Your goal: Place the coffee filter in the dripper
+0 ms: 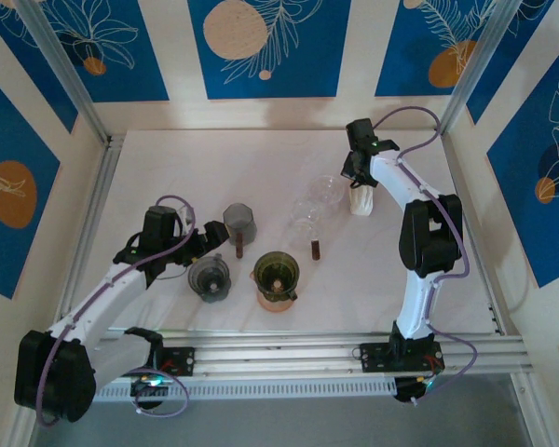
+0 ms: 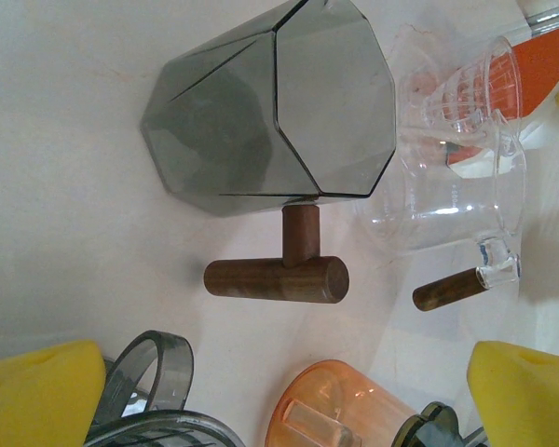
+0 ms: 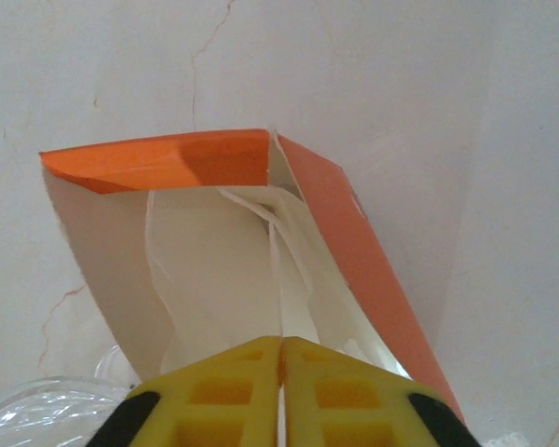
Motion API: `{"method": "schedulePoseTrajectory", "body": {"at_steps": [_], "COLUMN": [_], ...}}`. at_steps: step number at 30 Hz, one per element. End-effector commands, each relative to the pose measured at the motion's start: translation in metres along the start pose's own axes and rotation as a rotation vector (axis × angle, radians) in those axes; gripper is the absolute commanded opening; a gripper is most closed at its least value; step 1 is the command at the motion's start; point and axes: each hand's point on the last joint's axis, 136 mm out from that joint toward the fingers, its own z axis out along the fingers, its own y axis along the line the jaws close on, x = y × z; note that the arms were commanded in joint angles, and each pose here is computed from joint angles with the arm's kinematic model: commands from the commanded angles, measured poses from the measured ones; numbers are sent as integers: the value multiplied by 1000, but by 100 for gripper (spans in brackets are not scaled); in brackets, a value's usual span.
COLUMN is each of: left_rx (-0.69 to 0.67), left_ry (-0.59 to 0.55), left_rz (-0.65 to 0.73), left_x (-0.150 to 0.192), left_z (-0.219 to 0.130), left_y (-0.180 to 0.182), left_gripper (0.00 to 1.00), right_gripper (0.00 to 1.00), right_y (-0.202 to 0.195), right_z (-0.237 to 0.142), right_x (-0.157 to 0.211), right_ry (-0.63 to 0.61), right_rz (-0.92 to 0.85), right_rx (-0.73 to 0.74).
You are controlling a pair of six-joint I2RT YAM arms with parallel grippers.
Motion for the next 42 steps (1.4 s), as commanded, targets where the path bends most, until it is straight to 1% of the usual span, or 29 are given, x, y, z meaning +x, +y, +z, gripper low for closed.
{"method": "schedulePoseTrajectory", "body": {"at_steps": [1,2,13,25,36,42], "left_rx": [28,29,30,32,36,32], "left_ry": [13,15,12,10,14,12], "left_rz": [11,12,8,5,4,5], "left_x": [2,2,1,1,2,1], "left_z": [1,1,0,0,-1,-1], "left_y": [-7,-8,-8,-9,-10,-9], "left_gripper": [100,100,100,100,100,100], "right_gripper": [1,0,0,0,0,0], "right_y": [0,0,3,12,7,12], "right_z": [-7,-9,-42,-64,-27,-14], "right_x": [-14,-15,-25,-29,-4,7], "right_ry": [-33,-38,-118,-156,-47,5], "right_rz": [7,1,-51,-86,-84,-131], "right_rx": [5,2,-16,-52,-27,-32]}}
